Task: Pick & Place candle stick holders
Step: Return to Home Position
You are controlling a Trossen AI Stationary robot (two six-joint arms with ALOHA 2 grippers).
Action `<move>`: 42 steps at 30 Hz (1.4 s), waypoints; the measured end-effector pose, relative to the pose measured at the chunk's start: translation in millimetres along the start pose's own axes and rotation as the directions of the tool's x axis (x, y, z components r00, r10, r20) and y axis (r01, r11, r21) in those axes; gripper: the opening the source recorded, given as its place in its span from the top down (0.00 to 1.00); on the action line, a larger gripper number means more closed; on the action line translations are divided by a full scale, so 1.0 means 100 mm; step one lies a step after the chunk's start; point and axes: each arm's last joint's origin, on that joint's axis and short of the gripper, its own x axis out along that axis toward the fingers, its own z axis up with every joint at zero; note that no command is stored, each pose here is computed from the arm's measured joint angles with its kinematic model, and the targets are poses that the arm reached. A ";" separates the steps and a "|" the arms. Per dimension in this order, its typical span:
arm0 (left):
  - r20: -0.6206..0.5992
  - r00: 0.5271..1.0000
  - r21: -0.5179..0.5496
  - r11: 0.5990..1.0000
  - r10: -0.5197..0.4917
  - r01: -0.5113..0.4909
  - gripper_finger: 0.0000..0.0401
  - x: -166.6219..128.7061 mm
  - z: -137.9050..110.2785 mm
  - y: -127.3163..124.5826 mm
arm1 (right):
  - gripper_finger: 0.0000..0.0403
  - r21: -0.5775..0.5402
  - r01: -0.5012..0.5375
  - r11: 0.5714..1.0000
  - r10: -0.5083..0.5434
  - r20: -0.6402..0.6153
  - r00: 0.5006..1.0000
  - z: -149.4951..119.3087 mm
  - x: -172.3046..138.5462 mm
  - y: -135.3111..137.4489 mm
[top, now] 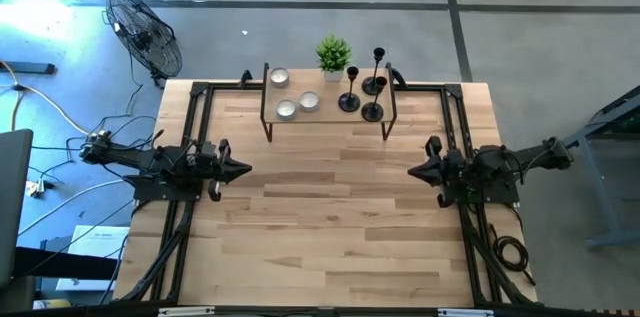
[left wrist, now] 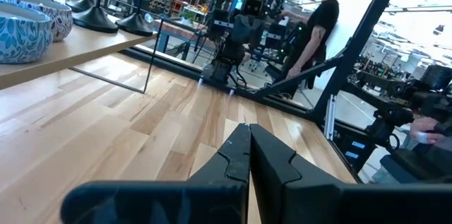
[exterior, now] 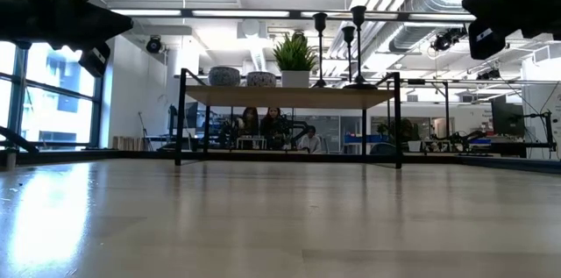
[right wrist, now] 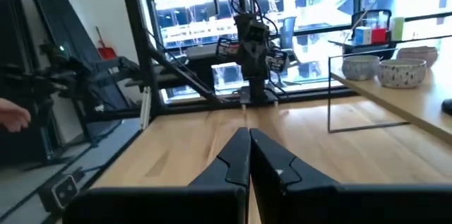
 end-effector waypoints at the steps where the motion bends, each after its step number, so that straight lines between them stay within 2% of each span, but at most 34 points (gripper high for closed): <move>1: 0.000 1.000 0.000 1.000 0.000 0.000 1.00 0.00 0.00 0.00 | 1.00 0.011 -0.003 1.000 0.003 -0.001 1.000 0.00 0.00 0.00; 5: 0.000 1.000 0.000 1.000 0.000 0.000 1.00 0.00 0.00 0.00 | 1.00 0.019 -0.060 0.998 0.060 0.001 0.998 0.01 0.00 0.02; 8: 0.000 1.000 0.000 1.000 0.000 0.000 1.00 0.00 0.00 0.00 | 1.00 0.048 -0.111 0.993 0.108 0.056 0.993 0.06 0.00 0.04; 12: 0.000 1.000 0.000 1.000 0.000 0.000 1.00 0.00 0.00 0.00 | 1.00 0.008 -0.202 0.979 0.200 0.092 0.975 0.10 -0.01 0.07; 21: 0.000 1.000 0.000 1.000 0.000 0.000 1.00 0.00 0.00 0.00 | 1.00 0.026 -0.191 0.981 0.190 0.030 0.981 -0.12 0.02 0.05; 26: 0.000 1.000 0.000 1.000 0.001 -0.001 1.00 0.00 0.00 0.00 | 1.00 0.036 -0.183 0.982 0.182 0.016 0.983 -0.13 0.03 0.04; 32: 0.000 1.000 0.000 1.000 0.001 -0.001 1.00 0.00 0.00 0.00 | 1.00 0.074 -0.105 0.992 0.110 -0.060 0.992 -0.21 0.03 0.02; 39: 0.000 1.000 0.000 1.000 0.001 -0.001 1.00 0.00 0.00 0.00 | 0.99 0.111 -0.114 0.987 0.124 -0.089 0.988 -0.24 0.04 0.02; 42: 0.001 1.000 0.000 1.000 0.001 -0.001 1.00 0.00 0.00 0.00 | 0.99 0.047 -0.109 0.993 0.113 -0.088 0.990 -0.24 0.04 0.02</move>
